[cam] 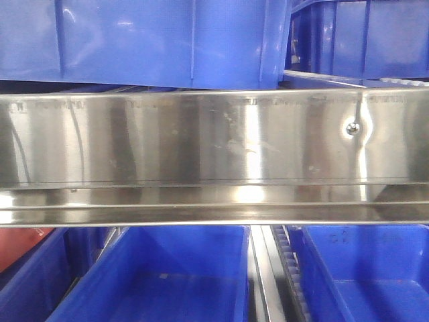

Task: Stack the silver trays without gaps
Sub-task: 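Lift the silver tray off the shelf with both grippers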

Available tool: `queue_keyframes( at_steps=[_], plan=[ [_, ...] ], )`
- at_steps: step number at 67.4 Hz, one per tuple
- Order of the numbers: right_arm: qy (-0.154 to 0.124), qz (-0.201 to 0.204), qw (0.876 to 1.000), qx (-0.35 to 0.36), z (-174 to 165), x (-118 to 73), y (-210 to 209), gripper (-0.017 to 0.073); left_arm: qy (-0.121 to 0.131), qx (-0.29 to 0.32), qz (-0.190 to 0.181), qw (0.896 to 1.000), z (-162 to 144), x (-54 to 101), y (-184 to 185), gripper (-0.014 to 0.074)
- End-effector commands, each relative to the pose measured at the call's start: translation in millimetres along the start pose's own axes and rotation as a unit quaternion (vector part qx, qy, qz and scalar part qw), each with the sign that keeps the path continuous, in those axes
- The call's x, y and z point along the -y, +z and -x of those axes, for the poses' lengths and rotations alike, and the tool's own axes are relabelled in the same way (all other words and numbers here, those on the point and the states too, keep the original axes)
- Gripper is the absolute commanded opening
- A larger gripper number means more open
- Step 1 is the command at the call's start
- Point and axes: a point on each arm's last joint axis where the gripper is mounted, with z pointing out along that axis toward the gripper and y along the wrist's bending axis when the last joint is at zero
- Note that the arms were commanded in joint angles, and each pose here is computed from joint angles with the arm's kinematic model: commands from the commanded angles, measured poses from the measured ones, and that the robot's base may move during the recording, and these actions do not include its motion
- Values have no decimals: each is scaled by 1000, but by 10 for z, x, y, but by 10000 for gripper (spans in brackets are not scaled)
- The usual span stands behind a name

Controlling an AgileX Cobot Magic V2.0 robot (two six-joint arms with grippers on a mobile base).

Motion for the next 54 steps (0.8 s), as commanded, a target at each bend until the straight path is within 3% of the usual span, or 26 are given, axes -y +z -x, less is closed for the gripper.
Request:
queue_keyframes(
  at_steps=[1,54],
  plan=[
    [2,78,996,31,54,-140,-51,-19,3,8,-56,998,-1,114,-44,-9],
    [2,78,996,31,54,-140,-51,-19,7,22,-50,998,25,103,-43,-9]
  ],
)
